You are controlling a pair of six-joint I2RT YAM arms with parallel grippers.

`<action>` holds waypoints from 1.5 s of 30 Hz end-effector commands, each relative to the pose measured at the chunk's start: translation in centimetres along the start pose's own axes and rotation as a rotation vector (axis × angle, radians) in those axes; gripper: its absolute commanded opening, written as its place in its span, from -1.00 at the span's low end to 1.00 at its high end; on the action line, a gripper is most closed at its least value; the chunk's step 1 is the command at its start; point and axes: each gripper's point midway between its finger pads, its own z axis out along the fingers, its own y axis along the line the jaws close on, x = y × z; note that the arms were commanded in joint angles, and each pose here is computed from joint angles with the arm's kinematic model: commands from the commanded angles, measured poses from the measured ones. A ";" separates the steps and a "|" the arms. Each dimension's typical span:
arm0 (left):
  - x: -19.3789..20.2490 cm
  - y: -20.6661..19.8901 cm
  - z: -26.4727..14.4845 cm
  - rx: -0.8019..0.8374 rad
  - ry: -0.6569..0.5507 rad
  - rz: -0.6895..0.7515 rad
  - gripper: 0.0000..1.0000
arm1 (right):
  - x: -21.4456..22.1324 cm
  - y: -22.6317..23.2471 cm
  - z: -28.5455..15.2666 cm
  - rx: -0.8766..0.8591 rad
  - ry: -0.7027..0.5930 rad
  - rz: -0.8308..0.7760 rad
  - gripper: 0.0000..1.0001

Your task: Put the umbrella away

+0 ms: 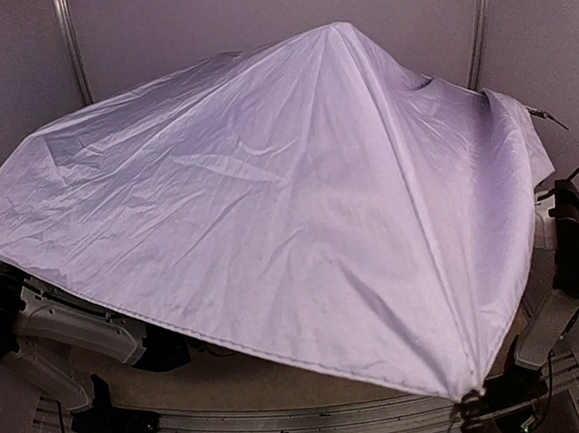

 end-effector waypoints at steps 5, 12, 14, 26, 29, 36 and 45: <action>-4.9 1.6 0.2 -0.224 -0.063 0.089 -1.00 | -1.6 -3.3 -2.3 0.353 0.045 -0.343 -0.15; -5.7 2.6 1.8 -0.314 -0.048 0.094 -1.00 | 2.2 -5.4 -5.8 0.557 0.194 -0.517 0.05; -5.8 3.1 1.9 -0.351 -0.048 0.071 -1.00 | 2.1 -5.3 -6.2 0.577 0.210 -0.531 0.08; -6.5 3.8 2.9 -0.459 -0.039 0.046 -1.00 | -1.0 -4.0 -3.5 0.587 0.076 -0.745 0.08; -6.2 3.8 2.8 -0.470 -0.039 0.061 -1.00 | -1.5 -3.8 -2.2 0.578 0.050 -0.769 0.09; -5.7 4.3 2.5 -0.487 -0.037 0.060 -1.00 | -3.2 -3.0 1.8 0.521 0.008 -0.791 0.16; -5.8 4.0 1.9 -0.459 -0.055 0.054 -1.00 | -2.4 -4.7 3.2 0.532 0.062 -0.767 0.10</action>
